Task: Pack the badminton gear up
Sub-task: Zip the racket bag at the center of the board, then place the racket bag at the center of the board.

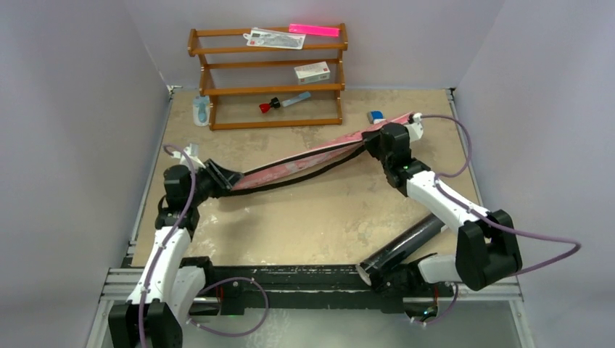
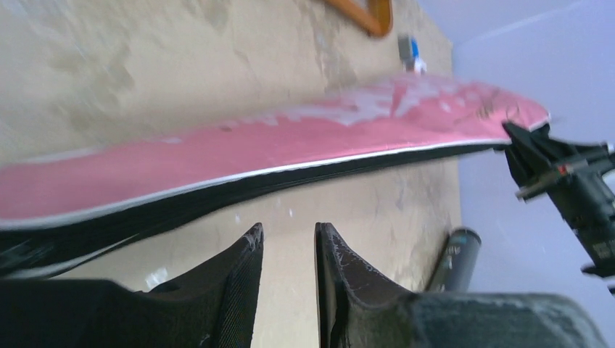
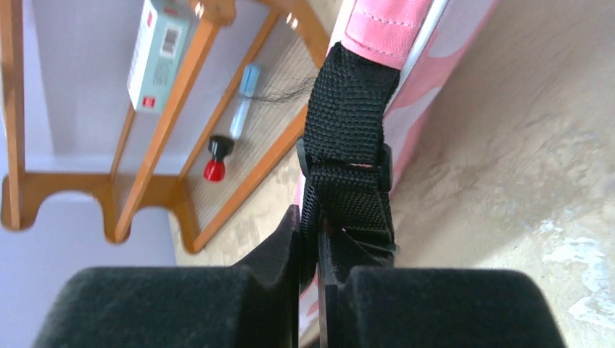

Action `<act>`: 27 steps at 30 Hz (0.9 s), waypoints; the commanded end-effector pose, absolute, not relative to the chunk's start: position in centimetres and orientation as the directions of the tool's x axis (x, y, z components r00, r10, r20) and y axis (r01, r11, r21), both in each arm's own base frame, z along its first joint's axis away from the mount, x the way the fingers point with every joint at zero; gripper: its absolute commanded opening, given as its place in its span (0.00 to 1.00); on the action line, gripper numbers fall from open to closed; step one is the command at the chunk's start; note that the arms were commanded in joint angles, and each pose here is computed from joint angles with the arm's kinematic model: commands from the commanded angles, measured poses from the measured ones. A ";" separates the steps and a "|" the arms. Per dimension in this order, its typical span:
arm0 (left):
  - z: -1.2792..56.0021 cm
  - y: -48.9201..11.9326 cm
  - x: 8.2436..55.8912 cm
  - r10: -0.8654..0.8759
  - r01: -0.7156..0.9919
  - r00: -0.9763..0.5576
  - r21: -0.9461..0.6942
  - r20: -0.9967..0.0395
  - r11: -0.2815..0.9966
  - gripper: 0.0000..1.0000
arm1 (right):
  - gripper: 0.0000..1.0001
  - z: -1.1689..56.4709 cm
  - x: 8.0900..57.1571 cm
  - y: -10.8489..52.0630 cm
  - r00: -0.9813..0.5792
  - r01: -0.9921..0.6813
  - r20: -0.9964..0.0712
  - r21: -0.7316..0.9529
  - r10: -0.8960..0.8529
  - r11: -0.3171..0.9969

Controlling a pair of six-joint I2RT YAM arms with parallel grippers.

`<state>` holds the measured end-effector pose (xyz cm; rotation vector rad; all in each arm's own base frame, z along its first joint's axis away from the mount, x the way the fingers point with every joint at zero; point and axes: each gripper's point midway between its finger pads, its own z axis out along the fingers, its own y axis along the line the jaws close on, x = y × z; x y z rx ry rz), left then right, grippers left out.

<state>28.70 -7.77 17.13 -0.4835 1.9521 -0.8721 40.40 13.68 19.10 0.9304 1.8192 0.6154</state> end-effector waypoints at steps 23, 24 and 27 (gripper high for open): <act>21.2 -6.8 27.8 -0.547 0.005 -0.370 -0.591 -0.751 0.807 1.00 | 0.99 19.2 35.2 14.0 -0.427 -0.046 -0.822 0.436 0.376 0.899; 21.7 -6.7 27.9 -0.540 0.016 -0.349 -0.581 -0.766 0.814 1.00 | 0.99 19.5 34.9 13.4 -0.415 -0.044 -0.838 0.406 0.353 0.913; 23.1 -6.5 28.1 -0.532 0.057 -0.289 -0.569 -0.796 0.821 1.00 | 0.99 20.8 33.8 11.8 -0.341 -0.050 -0.884 0.357 0.320 0.933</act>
